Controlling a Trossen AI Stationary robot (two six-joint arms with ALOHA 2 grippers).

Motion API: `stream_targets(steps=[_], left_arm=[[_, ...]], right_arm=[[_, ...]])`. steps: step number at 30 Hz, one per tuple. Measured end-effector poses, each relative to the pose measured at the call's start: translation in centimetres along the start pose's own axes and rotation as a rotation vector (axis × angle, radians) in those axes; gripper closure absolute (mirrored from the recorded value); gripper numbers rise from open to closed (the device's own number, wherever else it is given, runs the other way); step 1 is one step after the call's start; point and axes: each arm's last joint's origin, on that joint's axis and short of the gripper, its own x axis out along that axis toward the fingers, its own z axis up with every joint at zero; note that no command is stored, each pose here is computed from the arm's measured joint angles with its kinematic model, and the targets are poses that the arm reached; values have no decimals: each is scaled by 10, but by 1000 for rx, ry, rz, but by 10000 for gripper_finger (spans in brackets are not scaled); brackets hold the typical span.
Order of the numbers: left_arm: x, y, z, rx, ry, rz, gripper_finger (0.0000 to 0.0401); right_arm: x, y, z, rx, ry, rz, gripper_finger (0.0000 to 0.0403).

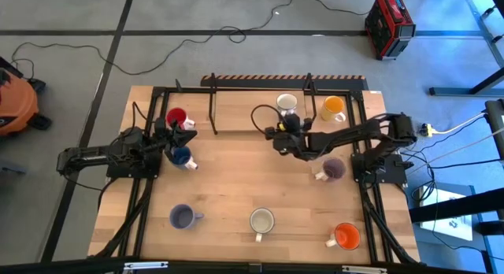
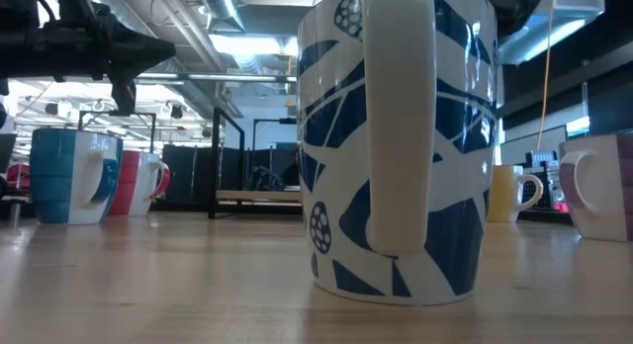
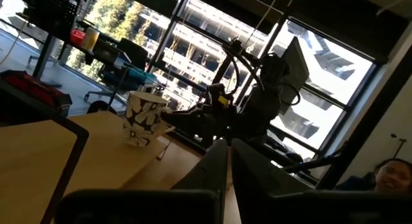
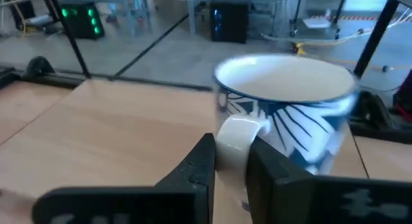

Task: Place coffee mugs
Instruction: Put the top blue patterned mug on the shelf

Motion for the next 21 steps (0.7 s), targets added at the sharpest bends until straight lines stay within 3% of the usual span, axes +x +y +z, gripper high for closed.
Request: stream_targets(steps=[5, 13, 21], left_arm=[[0, 0, 0, 0, 0, 4, 386], [0, 0, 0, 0, -2, 3, 386], [0, 0, 0, 1, -2, 2, 386]], right_arm=[[11, -1, -1, 29, -28, -40, 401], [24, -4, -2, 40, -5, -44, 403], [24, -1, -3, -61, 37, 30, 403]])
